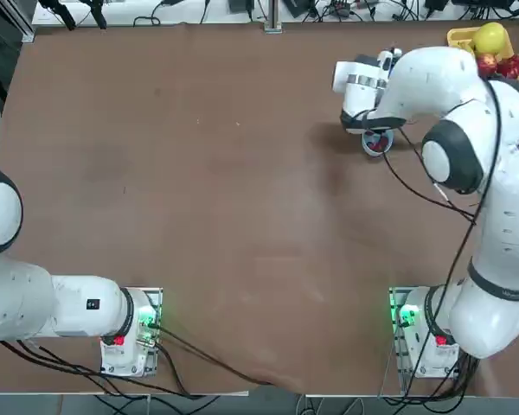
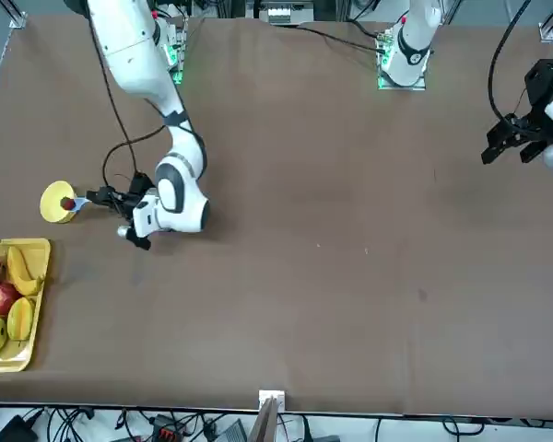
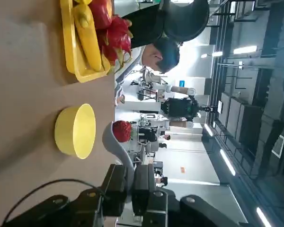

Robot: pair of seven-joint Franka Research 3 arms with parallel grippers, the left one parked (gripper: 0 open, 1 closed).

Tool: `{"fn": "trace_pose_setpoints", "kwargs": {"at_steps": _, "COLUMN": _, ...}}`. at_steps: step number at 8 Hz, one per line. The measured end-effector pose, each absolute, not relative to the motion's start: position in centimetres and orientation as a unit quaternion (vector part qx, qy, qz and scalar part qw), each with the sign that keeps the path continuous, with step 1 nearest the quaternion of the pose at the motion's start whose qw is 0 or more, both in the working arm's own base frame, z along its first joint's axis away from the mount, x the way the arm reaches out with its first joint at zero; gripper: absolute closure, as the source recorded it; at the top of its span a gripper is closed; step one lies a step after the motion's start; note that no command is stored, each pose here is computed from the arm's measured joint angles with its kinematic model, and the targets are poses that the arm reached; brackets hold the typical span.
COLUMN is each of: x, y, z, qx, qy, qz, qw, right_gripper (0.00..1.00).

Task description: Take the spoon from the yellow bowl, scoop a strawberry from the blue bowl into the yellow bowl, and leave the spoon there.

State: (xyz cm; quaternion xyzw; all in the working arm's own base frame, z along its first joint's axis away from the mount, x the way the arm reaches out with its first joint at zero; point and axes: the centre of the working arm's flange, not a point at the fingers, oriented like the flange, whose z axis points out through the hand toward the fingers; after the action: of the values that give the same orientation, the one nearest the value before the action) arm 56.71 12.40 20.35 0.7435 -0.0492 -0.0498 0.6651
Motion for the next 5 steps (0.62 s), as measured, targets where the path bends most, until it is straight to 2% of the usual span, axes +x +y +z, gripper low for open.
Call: {"fn": "trace_pose_setpoints", "kwargs": {"at_steps": 5, "x": 56.6, "y": 5.0, "z": 17.8, "qx": 0.756, "qy": -0.012, "qz": -0.106, "qw": 0.645, "right_gripper": 0.89}}
